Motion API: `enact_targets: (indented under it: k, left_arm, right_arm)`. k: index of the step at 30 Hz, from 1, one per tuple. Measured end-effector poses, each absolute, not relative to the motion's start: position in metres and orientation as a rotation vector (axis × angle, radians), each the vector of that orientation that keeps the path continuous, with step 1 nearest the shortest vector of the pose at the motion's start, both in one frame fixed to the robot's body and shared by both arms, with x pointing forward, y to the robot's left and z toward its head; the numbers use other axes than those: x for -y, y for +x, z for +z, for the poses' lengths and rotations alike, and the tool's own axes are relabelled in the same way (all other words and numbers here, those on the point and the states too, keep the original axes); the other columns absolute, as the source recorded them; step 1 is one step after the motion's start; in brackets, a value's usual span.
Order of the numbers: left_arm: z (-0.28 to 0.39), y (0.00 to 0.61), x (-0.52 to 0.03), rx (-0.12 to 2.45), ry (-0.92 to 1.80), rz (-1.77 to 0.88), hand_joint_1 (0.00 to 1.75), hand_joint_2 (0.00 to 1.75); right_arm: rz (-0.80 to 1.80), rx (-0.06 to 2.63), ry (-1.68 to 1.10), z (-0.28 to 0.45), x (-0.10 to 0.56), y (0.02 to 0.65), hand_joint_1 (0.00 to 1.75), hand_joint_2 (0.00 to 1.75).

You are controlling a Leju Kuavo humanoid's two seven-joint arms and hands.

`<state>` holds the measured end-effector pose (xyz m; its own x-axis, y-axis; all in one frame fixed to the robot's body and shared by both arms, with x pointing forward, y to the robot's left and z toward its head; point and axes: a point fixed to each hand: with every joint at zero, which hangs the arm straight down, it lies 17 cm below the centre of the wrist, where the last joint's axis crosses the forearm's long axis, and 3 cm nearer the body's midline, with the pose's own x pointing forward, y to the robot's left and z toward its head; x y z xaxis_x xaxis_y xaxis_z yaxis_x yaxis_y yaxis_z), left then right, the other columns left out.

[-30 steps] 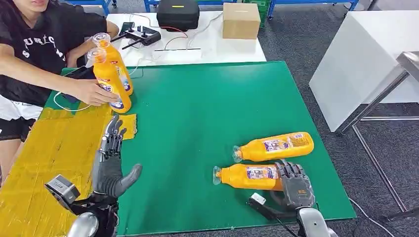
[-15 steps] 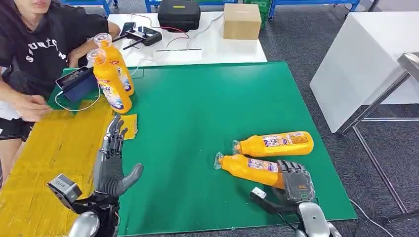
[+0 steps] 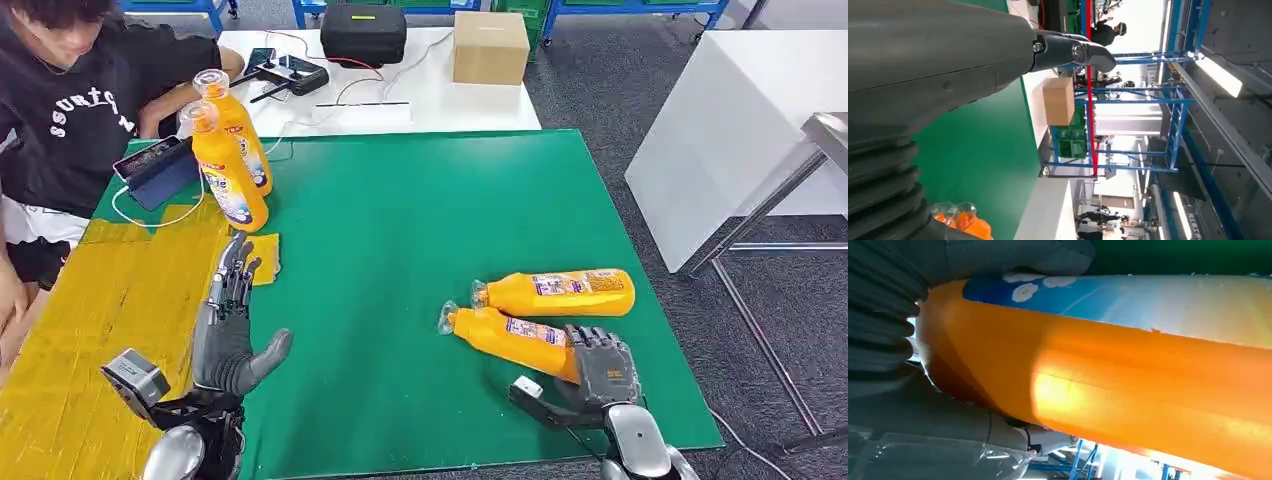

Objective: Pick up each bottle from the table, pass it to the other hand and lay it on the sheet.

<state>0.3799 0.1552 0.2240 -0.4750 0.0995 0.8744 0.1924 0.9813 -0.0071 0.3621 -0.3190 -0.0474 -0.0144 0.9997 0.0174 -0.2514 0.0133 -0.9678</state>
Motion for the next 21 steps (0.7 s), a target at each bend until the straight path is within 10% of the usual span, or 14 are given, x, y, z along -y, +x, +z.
enact_targets:
  k: [21]
  left_arm:
    - [0.203, 0.361, -0.065, 1.974, -0.332, -0.411, 0.00, 1.75]
  right_arm:
    - [0.605, 1.825, -0.820, 0.116, 0.210, 0.372, 1.75, 1.75]
